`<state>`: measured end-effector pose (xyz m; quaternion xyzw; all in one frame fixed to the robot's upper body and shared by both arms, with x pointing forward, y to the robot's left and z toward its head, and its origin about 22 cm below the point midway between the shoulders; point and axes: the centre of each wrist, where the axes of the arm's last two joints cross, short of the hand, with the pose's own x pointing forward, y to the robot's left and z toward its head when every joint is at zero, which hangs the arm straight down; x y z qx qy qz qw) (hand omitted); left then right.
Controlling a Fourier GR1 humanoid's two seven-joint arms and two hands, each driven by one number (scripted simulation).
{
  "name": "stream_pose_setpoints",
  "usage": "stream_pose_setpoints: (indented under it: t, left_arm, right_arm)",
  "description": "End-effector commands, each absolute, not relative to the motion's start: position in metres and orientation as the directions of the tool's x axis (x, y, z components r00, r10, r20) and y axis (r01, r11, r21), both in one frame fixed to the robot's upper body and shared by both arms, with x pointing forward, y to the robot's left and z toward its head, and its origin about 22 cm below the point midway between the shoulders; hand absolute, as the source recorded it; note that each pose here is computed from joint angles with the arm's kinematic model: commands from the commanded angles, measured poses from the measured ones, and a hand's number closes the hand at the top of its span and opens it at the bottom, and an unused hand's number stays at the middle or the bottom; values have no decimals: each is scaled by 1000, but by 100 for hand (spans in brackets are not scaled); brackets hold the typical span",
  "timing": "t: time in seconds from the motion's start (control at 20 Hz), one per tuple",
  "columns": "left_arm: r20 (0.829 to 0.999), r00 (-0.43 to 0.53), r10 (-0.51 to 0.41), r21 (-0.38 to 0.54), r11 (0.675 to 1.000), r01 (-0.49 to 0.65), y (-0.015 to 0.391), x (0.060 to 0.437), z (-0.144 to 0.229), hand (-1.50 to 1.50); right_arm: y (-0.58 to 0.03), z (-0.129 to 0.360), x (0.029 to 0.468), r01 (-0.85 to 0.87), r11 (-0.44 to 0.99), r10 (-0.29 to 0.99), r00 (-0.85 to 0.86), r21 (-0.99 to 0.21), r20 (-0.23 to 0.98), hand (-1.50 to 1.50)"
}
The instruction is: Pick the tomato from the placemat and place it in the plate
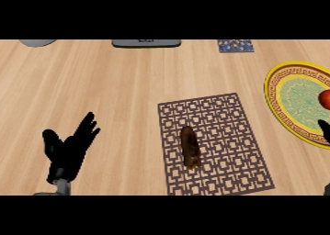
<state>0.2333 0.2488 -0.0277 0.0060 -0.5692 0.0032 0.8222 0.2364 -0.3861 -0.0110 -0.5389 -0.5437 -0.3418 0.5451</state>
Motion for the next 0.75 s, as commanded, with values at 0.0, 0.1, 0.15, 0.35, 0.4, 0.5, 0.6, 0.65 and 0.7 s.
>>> stream_pose_setpoints:
  t: [0.0, 0.1, 0.15, 0.35, 0.4, 0.5, 0.6, 0.65, 0.7]
  left_arm:
    - [922, 386, 0, 5, 1000, -10, 242, 229, -30, 0]
    - [926, 377, -20, 13, 1000, 19, 245, 219, -37, 0]
    - [931, 365, -2, 4, 1000, -4, 238, 232, -24, 0]
    - [924, 381, -12, 10, 1000, 5, 230, 235, -36, 0]
    - [925, 381, 5, -3, 1000, -6, 233, 236, -38, 0]
    - [932, 363, 20, -18, 1000, -8, 260, 249, -40, 0]
    - [925, 380, -21, 19, 1000, 7, 240, 236, -36, 0]
    - [928, 372, -24, 26, 1000, -1, 237, 229, -30, 0]
    - [929, 371, -8, 11, 1000, -6, 241, 225, -40, 0]
  right_arm:
    - [-365, -28, 198, 946, 231, 215, 178, -227, 960, -150]
    - [-351, -25, 186, 934, 221, 204, 236, -280, 950, -150]
    - [-334, -19, 192, 932, 240, 209, 224, -272, 952, -150]
    - [-316, -20, 166, 911, 243, 210, 286, -333, 935, -150]
    - [-310, -28, 171, 916, 239, 213, 275, -323, 937, -150]
    - [-311, -23, 166, 906, 234, 218, 306, -354, 927, -150]
    - [-303, -23, 176, 911, 236, 214, 290, -337, 933, -150]
    - [-287, -30, 165, 910, 218, 224, 305, -353, 926, -150]
    - [-285, -23, 157, 912, 246, 198, 283, -327, 938, -150]
